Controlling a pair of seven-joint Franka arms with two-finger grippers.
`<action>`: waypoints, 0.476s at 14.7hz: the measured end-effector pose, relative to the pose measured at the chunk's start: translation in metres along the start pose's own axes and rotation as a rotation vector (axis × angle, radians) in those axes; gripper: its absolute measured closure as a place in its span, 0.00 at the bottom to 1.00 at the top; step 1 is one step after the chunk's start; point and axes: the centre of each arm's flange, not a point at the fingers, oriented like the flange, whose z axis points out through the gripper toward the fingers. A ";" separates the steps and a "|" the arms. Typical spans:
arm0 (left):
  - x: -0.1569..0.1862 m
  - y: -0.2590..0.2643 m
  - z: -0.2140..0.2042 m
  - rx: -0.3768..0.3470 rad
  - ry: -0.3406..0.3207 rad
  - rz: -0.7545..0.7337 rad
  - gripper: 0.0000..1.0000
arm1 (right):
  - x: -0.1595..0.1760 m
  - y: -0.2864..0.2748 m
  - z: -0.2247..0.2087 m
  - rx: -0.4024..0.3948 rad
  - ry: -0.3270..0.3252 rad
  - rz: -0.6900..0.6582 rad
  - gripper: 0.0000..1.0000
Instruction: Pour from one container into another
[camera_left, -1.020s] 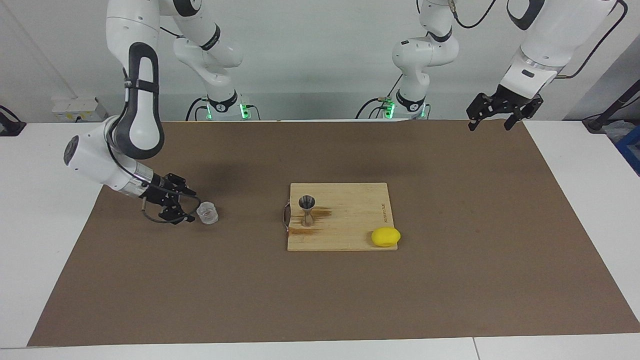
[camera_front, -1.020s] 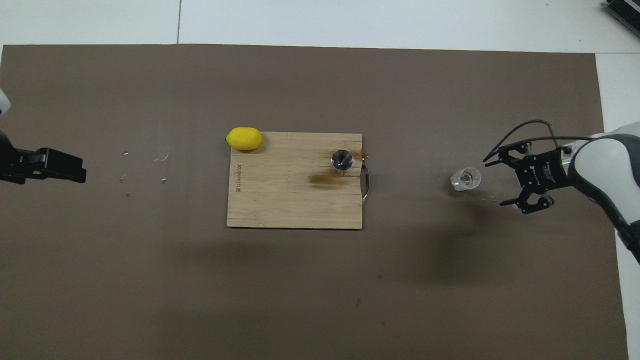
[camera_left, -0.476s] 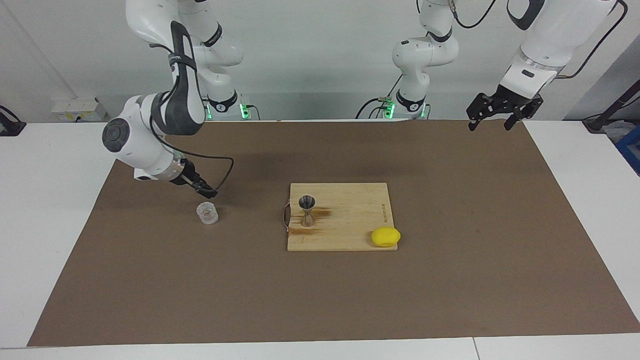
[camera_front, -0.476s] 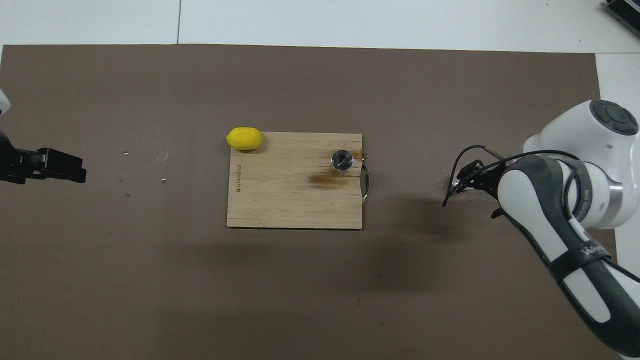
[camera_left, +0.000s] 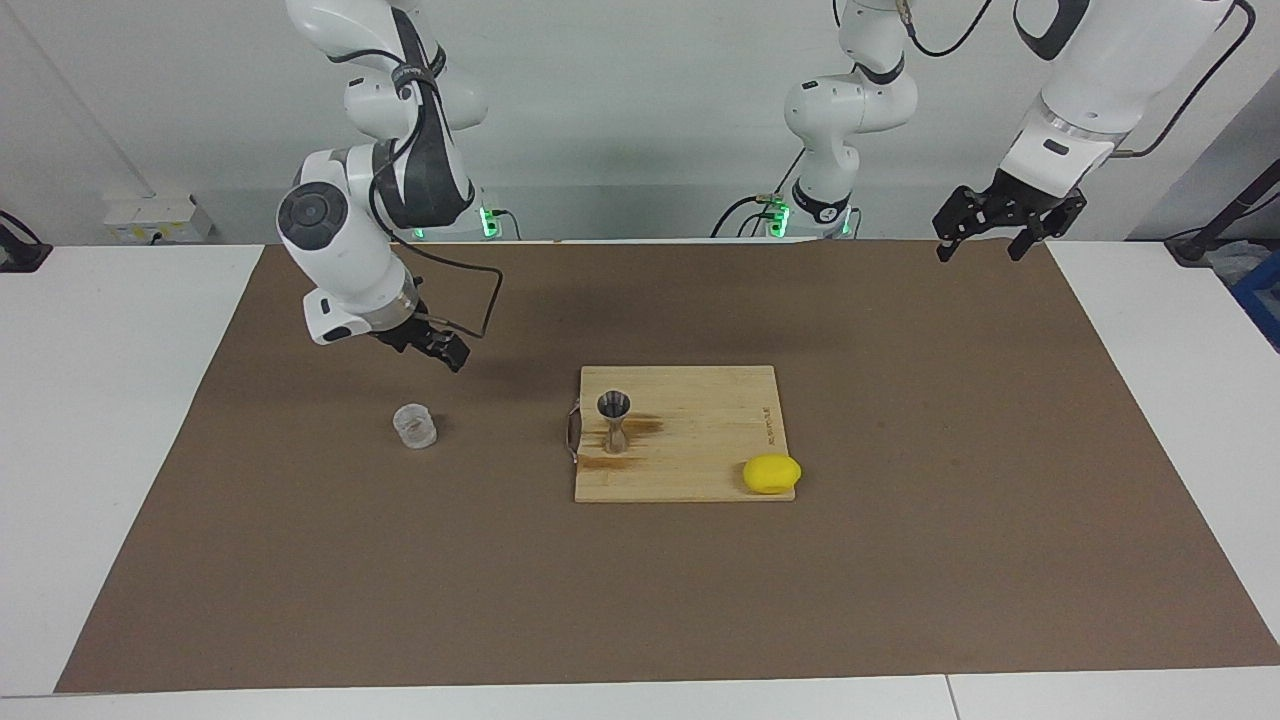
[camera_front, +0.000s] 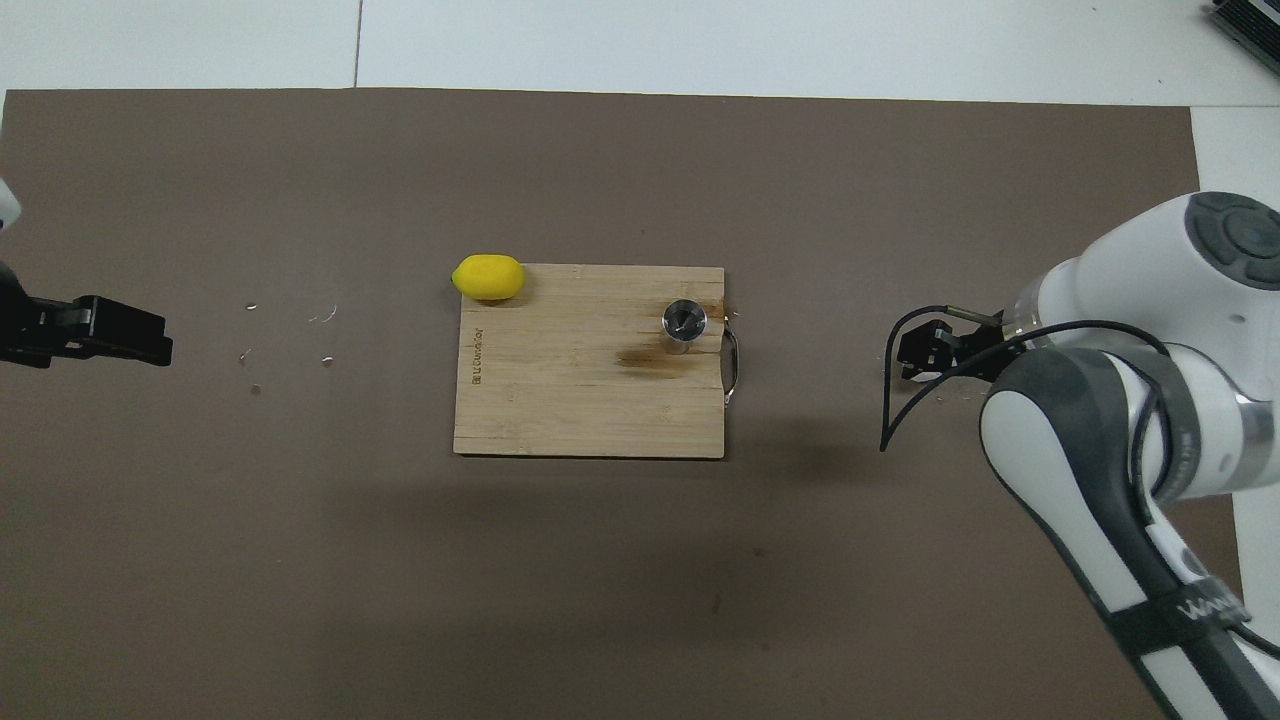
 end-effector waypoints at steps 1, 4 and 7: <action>0.000 0.000 0.000 0.000 0.000 0.000 0.00 | 0.000 0.003 -0.018 0.015 0.031 -0.016 0.00; 0.000 0.000 0.000 0.000 0.000 0.000 0.00 | 0.004 0.018 -0.065 0.043 0.117 -0.038 0.00; 0.000 0.000 0.000 0.000 0.000 0.000 0.00 | 0.014 0.042 -0.105 0.007 0.192 -0.031 0.00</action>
